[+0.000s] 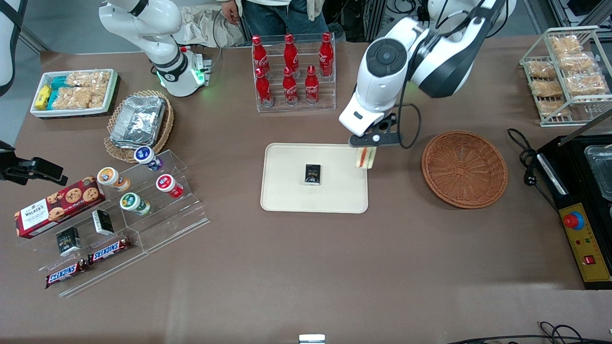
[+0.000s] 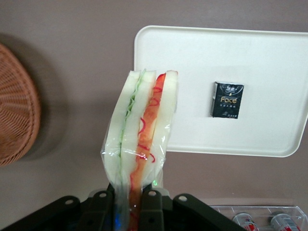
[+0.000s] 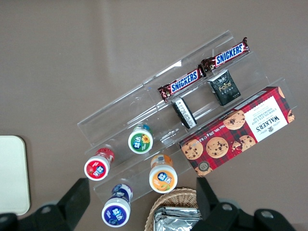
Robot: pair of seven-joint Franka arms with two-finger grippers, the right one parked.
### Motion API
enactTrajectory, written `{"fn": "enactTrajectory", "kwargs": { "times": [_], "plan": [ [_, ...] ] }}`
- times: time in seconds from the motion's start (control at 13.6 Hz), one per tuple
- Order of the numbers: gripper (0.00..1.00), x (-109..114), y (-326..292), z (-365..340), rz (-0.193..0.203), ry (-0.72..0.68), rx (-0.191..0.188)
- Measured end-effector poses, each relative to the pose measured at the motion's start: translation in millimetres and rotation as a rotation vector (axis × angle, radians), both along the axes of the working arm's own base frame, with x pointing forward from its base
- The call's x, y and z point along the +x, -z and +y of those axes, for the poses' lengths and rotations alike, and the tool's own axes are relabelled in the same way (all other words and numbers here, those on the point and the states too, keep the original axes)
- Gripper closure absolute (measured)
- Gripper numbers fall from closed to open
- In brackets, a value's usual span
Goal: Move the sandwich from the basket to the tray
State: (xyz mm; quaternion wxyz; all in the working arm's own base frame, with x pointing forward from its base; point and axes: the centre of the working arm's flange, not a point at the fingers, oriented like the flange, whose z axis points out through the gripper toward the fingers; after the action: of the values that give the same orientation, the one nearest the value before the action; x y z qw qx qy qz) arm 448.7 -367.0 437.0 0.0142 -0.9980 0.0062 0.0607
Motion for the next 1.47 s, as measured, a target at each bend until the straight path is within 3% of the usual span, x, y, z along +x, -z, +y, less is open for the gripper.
{"fn": "enactTrajectory", "kwargs": {
  "times": [0.22, 0.37, 0.51, 0.66, 1.1, 1.47],
  "plan": [
    [0.80, 7, 30, -3, -0.019, 0.047, -0.032],
    [0.80, -1, 63, -10, -0.044, 0.090, -0.036],
    [0.80, -14, 105, -18, -0.053, 0.148, -0.001],
    [0.80, -16, 133, -22, -0.043, 0.155, 0.000],
    [0.80, -14, 172, -22, -0.042, 0.048, 0.052],
    [0.80, -20, 198, -26, -0.056, 0.039, 0.094]
  ]
}}
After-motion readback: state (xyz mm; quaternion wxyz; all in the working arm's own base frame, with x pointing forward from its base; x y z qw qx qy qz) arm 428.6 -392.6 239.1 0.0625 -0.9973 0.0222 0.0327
